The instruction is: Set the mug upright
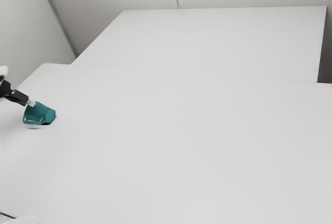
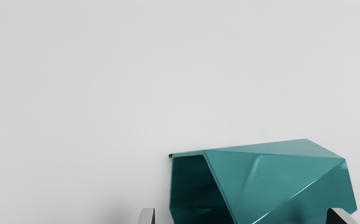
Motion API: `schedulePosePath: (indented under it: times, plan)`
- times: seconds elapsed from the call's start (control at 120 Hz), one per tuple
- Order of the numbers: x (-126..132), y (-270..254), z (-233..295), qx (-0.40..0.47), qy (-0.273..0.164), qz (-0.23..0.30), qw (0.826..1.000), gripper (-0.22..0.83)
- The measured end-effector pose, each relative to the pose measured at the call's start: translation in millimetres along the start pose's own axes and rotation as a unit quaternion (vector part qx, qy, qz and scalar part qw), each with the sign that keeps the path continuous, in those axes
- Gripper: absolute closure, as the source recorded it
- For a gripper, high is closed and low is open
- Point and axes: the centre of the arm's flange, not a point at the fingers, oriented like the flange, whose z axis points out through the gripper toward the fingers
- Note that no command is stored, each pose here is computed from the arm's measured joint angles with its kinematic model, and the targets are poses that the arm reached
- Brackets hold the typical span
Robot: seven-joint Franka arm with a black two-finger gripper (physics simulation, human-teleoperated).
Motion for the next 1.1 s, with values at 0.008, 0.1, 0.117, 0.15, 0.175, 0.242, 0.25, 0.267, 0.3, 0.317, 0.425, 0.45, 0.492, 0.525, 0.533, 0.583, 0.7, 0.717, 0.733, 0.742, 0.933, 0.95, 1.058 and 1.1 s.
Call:
schedulePosePath:
  times: [0.008, 0.1, 0.117, 0.15, 0.175, 0.242, 0.25, 0.267, 0.3, 0.317, 0.425, 0.45, 0.492, 0.525, 0.533, 0.583, 0.7, 0.717, 0.733, 0.742, 0.933, 0.95, 1.058, 1.1]
  plan:
    - [-0.1, -0.5, 0.1, 0.000, 0.001, 0.000, 1.000, 0.00]
    - [-1.4, -4.3, 2.8, 0.002, 0.003, 0.002, 1.000, 0.00]
    - [-1.9, -5.2, 3.3, 0.002, 0.004, 0.002, 1.000, 0.00]
    - [-2.9, -6.5, 5.6, 0.001, 0.004, 0.002, 1.000, 0.00]
    - [-4.8, -7.9, 6.0, 0.001, 0.004, 0.002, 1.000, 0.00]
    - [-12.7, -11.9, 7.3, -0.007, 0.003, -0.002, 1.000, 0.00]
    - [-13.7, -12.3, 7.7, -0.008, 0.003, -0.003, 1.000, 0.00]
    - [-15.3, -12.7, 8.0, -0.011, 0.003, -0.003, 1.000, 0.00]
    - [-17.3, -12.7, 8.6, -0.018, 0.002, -0.004, 1.000, 0.00]
    - [-18.2, -12.5, 8.9, -0.021, 0.002, -0.004, 1.000, 0.00]
    - [-19.6, -10.8, 12.0, -0.044, -0.001, -0.001, 0.999, 0.00]
    - [-18.8, -10.2, 12.4, -0.049, -0.001, 0.001, 0.999, 0.00]
    - [-18.5, -8.9, 13.1, -0.057, -0.002, 0.003, 0.998, 0.00]
    - [-18.9, -7.9, 13.5, -0.063, -0.003, 0.004, 0.998, 0.00]
    - [-19.4, -7.9, 13.3, -0.065, -0.003, 0.004, 0.998, 0.00]
    - [-19.2, -6.9, 12.2, -0.073, 0.000, 0.008, 0.997, 0.00]
    - [-17.8, -3.8, 14.4, -0.093, 0.009, 0.019, 0.995, 0.00]
    - [-16.9, -3.4, 14.1, -0.096, 0.013, 0.022, 0.995, 0.00]
    - [-15.9, -2.7, 13.9, -0.099, 0.016, 0.025, 0.995, 0.00]
    - [-15.5, -2.4, 13.9, -0.100, 0.017, 0.026, 0.994, 0.00]
    - [-18.3, -1.5, 20.2, -0.121, 0.024, 0.044, 0.991, 0.00]
    - [-18.8, -1.4, 20.6, -0.123, 0.024, 0.045, 0.991, 0.00]
    - [-25.2, -1.8, 20.5, -0.136, 0.026, 0.048, 0.989, 0.04]
    - [-26.5, -1.1, 20.5, -0.141, 0.026, 0.050, 0.988, 0.08]
